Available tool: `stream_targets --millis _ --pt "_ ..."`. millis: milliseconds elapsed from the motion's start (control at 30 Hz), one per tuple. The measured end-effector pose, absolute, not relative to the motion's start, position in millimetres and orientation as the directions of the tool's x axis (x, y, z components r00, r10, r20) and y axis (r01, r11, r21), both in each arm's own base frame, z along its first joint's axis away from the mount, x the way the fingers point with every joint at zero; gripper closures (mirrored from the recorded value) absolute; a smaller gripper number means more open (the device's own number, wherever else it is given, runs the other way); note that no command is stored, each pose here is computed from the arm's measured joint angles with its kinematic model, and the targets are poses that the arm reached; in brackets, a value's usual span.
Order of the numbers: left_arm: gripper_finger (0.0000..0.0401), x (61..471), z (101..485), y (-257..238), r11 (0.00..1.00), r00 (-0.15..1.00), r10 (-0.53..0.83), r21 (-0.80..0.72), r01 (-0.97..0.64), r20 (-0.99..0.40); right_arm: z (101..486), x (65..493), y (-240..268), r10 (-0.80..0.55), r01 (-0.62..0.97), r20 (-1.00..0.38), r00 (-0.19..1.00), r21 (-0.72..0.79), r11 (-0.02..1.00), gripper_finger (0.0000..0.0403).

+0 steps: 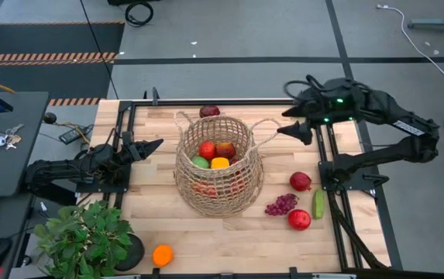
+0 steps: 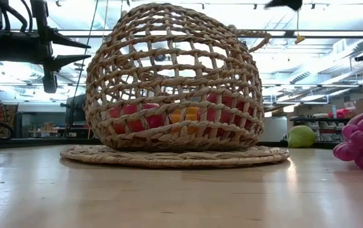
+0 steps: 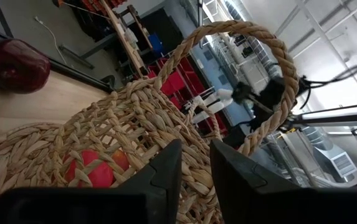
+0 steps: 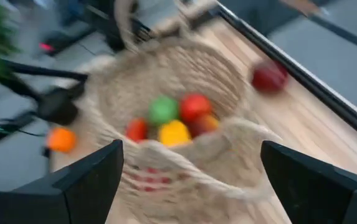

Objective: Build produce basket
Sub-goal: Put the red apple into the basket

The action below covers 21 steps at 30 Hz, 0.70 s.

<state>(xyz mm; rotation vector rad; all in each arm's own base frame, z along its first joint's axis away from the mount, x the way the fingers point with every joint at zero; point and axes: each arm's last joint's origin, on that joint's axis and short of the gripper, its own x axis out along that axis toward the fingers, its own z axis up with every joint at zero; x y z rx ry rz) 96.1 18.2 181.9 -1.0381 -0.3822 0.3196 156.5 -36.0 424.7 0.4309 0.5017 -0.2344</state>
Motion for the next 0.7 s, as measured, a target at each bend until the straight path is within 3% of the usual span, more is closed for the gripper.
stream_targets --millis 167,333,500,700 --pt "0.0311 96.1 181.9 18.2 0.472 0.889 0.431 -0.878 -0.076 0.155 445.2 161.1 -9.4 -0.003 0.137 -0.328 0.945 0.386 0.912 0.0027" --pt "0.031 96.1 181.9 18.2 0.472 0.889 0.431 -0.878 -0.076 0.155 428.0 186.8 19.2 0.102 0.107 -0.45 0.887 0.416 0.903 0.0032" --pt "0.0312 96.1 181.9 18.2 0.472 0.889 0.431 -0.878 -0.076 0.155 394.5 211.2 51.4 0.201 0.091 -0.664 0.72 0.378 0.921 0.0036" --pt "0.0312 96.1 181.9 18.3 0.472 0.889 0.431 -0.878 -0.076 0.155 343.6 236.2 69.5 0.159 0.139 -0.906 0.393 0.229 0.964 0.0037"
